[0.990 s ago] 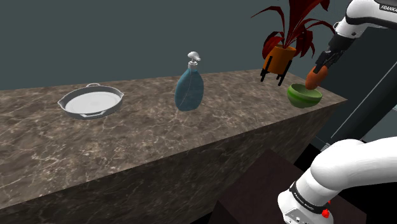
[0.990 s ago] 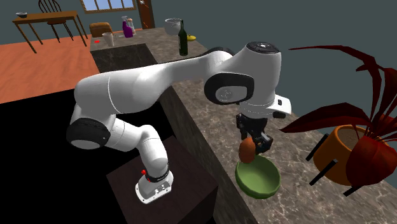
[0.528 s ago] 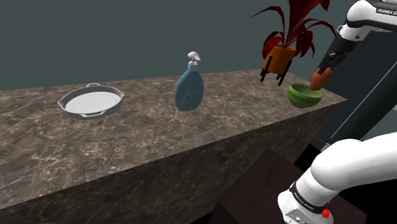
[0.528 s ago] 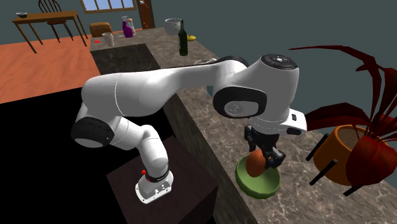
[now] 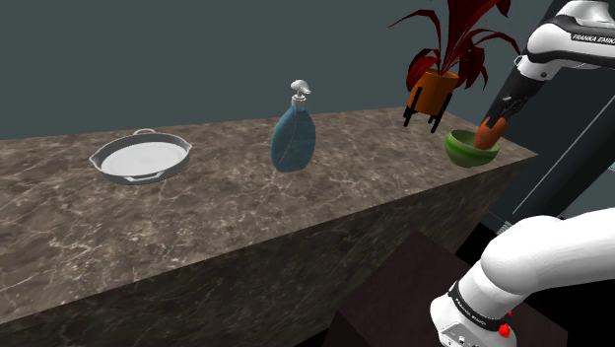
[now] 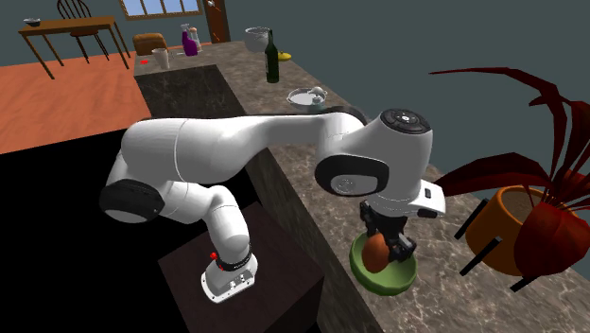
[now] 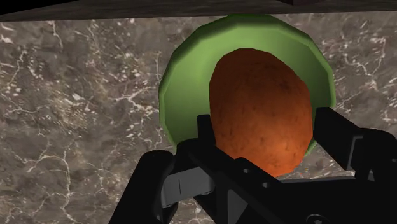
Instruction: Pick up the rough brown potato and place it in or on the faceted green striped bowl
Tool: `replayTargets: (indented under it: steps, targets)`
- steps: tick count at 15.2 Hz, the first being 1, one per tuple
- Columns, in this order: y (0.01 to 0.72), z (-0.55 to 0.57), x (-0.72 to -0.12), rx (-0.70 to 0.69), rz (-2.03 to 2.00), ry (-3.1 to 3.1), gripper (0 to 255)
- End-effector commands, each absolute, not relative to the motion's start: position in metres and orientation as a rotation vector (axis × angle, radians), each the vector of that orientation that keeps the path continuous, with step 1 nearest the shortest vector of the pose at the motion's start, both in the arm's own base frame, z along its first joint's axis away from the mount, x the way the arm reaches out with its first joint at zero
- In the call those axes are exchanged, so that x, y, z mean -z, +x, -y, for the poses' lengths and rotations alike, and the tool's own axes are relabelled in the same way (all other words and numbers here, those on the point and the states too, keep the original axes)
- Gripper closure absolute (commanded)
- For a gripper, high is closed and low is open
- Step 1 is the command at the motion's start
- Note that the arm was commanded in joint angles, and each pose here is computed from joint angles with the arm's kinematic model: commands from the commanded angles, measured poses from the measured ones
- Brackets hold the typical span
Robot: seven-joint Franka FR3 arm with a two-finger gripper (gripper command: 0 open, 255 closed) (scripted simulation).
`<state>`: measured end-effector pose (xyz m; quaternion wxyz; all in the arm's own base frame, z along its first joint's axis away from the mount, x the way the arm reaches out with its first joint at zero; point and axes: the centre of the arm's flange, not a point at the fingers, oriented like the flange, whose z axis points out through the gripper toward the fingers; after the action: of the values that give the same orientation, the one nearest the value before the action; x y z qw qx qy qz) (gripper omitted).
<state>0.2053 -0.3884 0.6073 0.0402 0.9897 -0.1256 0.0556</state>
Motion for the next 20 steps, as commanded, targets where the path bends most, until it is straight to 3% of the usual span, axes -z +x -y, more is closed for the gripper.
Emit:
replayTargets:
  steps: [1, 12, 13, 18, 20]
  targets:
    - [0.206, 0.388, -0.597, -0.171, 0.385, 3.032, 255]
    - [0.206, 0.388, -0.578, -0.171, 0.385, 3.032, 255]
    - [0.206, 0.388, -0.578, -0.171, 0.385, 3.032, 0]
    - [0.206, 0.388, -0.578, -0.171, 0.385, 3.032, 0]
    - [0.204, 0.385, -0.604, -0.171, 0.385, 3.032, 0]
